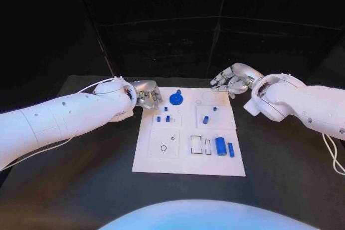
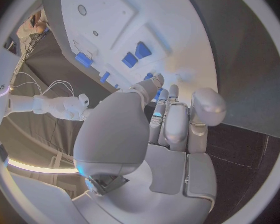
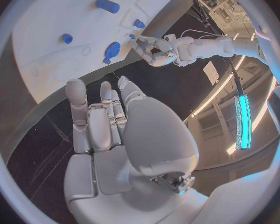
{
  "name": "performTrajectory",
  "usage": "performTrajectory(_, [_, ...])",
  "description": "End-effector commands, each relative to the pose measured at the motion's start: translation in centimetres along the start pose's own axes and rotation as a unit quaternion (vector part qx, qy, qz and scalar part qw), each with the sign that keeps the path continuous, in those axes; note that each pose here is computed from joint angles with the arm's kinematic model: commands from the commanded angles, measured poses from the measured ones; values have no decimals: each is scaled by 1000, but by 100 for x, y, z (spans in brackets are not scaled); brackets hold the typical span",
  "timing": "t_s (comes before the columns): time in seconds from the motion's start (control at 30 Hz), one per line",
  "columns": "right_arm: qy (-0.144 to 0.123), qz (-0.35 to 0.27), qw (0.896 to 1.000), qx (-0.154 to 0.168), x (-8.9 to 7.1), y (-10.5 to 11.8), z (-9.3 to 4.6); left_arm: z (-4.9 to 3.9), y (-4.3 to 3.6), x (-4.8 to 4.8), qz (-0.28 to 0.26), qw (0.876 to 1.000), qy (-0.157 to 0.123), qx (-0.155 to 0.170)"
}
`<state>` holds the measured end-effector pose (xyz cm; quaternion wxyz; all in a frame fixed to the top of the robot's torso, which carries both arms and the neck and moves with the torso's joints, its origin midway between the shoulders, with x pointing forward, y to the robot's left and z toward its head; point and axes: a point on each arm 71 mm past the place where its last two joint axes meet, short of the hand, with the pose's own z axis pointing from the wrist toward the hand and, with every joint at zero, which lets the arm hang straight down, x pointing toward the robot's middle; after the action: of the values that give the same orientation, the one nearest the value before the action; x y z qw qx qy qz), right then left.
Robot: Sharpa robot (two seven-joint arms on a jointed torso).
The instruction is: Assemble the parts on the task board
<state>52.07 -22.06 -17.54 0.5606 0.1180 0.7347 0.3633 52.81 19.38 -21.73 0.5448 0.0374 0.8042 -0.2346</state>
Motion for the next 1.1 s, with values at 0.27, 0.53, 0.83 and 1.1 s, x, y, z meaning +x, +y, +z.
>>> performTrajectory(0.27, [20, -228, 973, -23, 20, -18, -52, -238, 160, -272, -290, 949, -106, 57])
performTrajectory(0.53, [19, -304, 952, -22, 111, -53, -69, -390, 233, -321, -451, 880, -128, 70])
performTrajectory(0.83, [41, -312, 949, -20, 248, -84, -62, -461, 222, -341, -516, 841, -137, 90])
performTrajectory(1.1, [59, -304, 951, -22, 361, -98, -59, -481, 202, -339, -536, 828, -135, 95])
